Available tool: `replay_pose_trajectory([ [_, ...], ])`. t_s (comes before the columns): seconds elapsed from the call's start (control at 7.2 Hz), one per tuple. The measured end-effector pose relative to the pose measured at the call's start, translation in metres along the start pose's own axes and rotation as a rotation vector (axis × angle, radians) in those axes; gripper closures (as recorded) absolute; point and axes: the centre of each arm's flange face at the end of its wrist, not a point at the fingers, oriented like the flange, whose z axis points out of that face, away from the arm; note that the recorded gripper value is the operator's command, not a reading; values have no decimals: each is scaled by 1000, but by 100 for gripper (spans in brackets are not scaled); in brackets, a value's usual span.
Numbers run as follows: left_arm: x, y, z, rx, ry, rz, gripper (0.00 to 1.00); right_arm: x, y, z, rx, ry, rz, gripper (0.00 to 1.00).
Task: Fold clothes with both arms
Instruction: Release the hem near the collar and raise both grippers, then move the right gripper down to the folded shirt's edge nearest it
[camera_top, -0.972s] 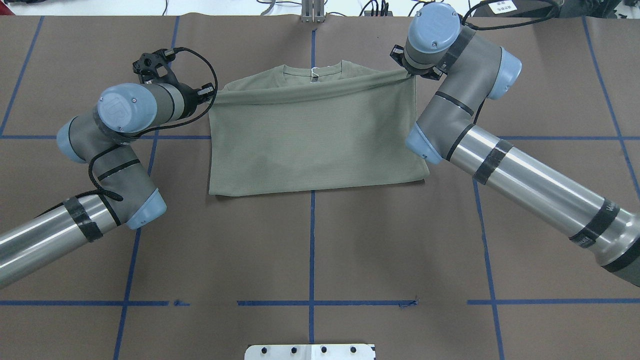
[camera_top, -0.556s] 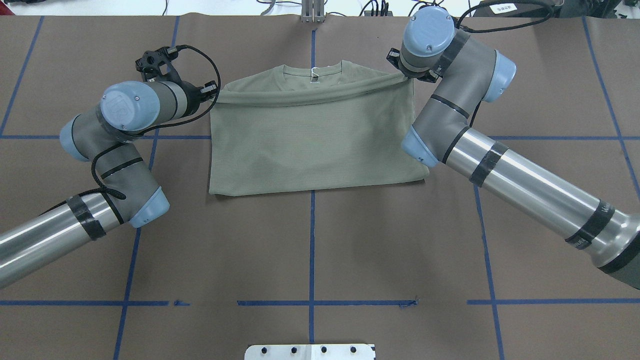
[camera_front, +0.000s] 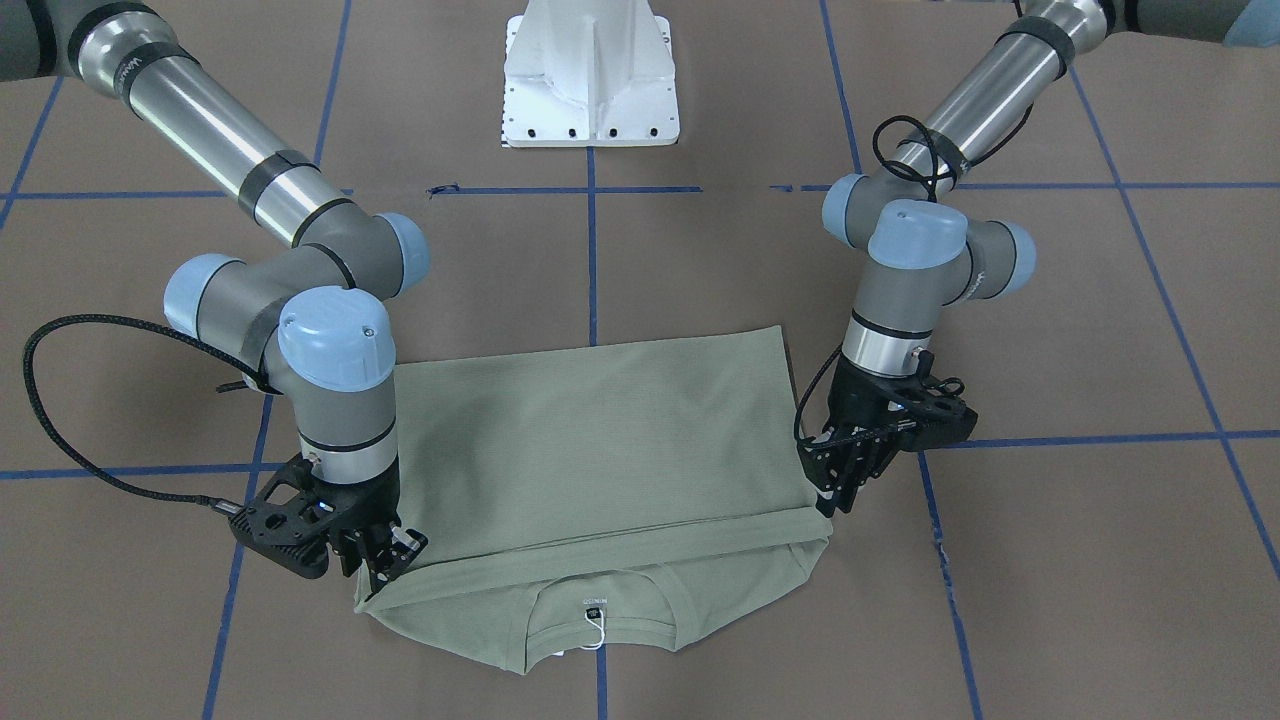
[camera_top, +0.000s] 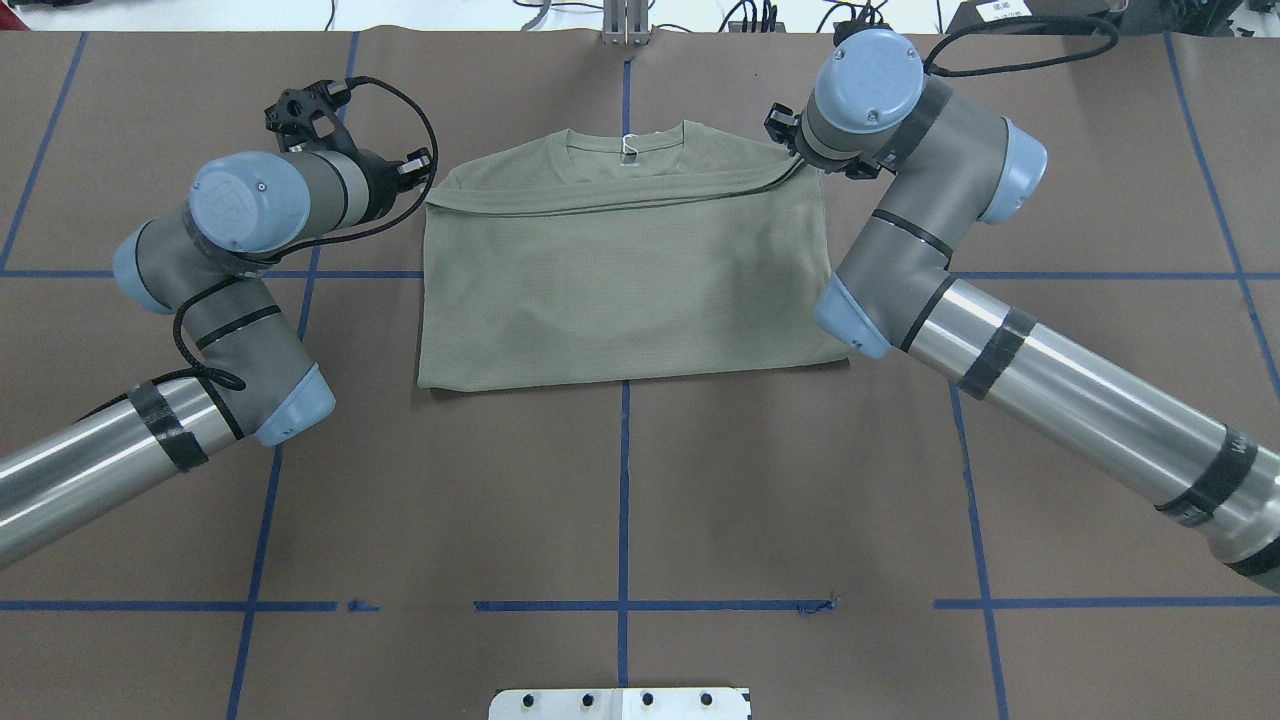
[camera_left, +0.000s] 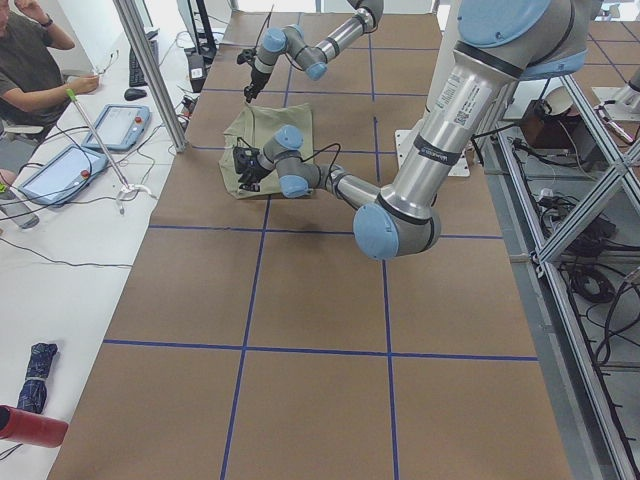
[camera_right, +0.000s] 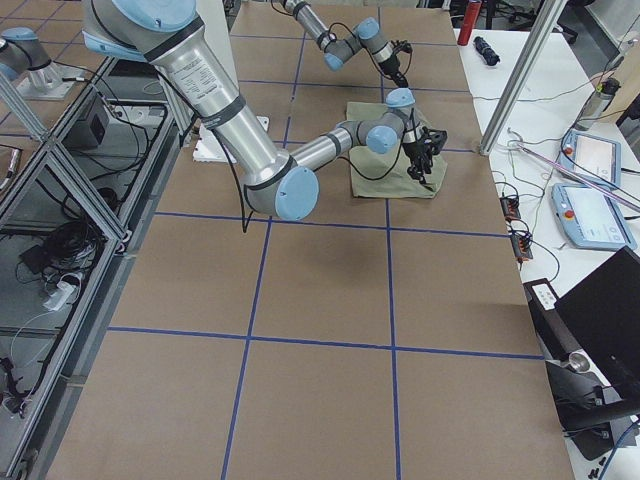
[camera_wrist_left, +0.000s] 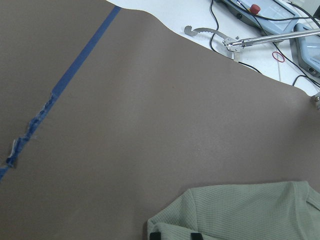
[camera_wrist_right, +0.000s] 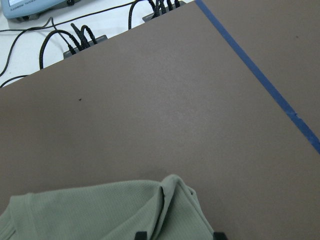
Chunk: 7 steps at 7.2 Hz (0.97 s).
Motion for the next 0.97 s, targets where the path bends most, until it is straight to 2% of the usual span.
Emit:
replay_pose_trajectory([
  [0.28, 3, -6, -3, 4, 9, -5, 68, 56, 24, -35, -57, -53, -3, 28],
  [0.56, 5, -7, -5, 4, 14, -10, 67, 102, 63, -42, -92, -40, 81, 28],
  [0.69, 5, -7, -5, 3, 15, -11, 67, 107, 86, -42, -101, -37, 137, 28],
  [0.97, 4, -7, -5, 2, 11, -10, 67, 108, 116, -44, -114, -38, 185, 28],
])
